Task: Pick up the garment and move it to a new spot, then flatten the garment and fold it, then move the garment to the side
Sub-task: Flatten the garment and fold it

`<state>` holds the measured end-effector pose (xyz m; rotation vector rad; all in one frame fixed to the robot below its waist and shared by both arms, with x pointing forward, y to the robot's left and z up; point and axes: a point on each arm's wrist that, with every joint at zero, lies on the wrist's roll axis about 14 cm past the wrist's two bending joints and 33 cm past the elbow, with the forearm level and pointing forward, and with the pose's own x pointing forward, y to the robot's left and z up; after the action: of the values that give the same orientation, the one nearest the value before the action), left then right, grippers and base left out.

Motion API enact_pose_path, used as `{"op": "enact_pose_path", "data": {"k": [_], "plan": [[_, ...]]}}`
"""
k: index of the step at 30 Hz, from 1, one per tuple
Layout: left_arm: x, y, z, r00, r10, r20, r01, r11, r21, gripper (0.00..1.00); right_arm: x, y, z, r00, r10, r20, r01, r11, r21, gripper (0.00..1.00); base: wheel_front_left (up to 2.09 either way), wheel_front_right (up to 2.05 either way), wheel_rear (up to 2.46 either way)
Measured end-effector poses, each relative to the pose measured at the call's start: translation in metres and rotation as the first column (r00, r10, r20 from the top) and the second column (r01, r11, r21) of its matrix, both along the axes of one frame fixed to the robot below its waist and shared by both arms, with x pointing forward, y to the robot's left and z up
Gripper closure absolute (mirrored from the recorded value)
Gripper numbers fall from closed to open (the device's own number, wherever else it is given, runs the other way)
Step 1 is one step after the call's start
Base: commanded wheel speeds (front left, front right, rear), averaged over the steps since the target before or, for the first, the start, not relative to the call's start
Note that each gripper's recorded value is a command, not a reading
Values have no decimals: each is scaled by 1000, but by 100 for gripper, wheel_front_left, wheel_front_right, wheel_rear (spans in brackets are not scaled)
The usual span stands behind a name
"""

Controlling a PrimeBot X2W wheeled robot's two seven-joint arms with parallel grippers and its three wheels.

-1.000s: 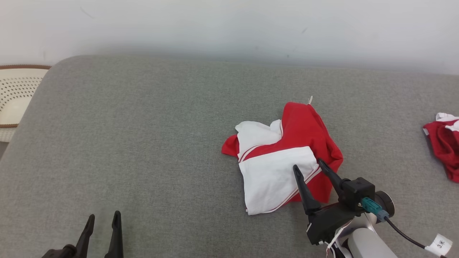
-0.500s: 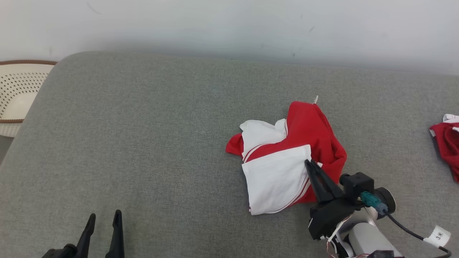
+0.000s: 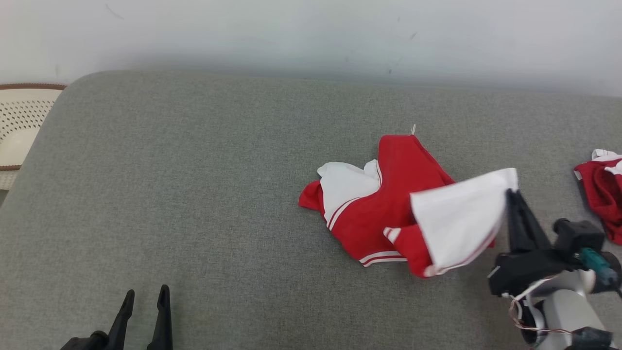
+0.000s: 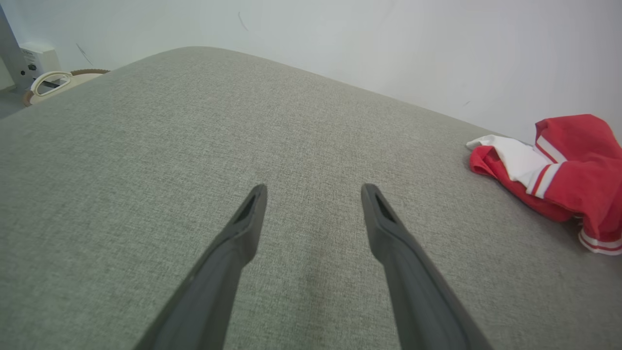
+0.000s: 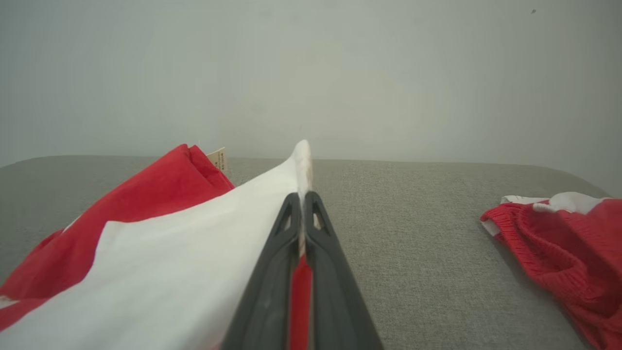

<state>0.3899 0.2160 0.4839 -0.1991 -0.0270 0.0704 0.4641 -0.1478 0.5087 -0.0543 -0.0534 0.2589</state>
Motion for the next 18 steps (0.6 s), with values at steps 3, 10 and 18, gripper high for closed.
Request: {"op": "enact_pose_path", "data": {"k": [3,10,18], "plan": [[0,-3,0,1000,-9,1,9,1000,-2,0,-2,-25,-6,997,-71,-18,71,997,-11,100,0,0,0],[0,-7,0,1000,-21,1,21,1000,-4,0,-15,-65,-24,978,-196,-70,195,981,-16,0,0,0,0],[0,-18,-1,999,-52,-3,52,999,-8,0,-29,-87,-17,961,-272,-46,272,962,-3,0,0,0,0]]}}
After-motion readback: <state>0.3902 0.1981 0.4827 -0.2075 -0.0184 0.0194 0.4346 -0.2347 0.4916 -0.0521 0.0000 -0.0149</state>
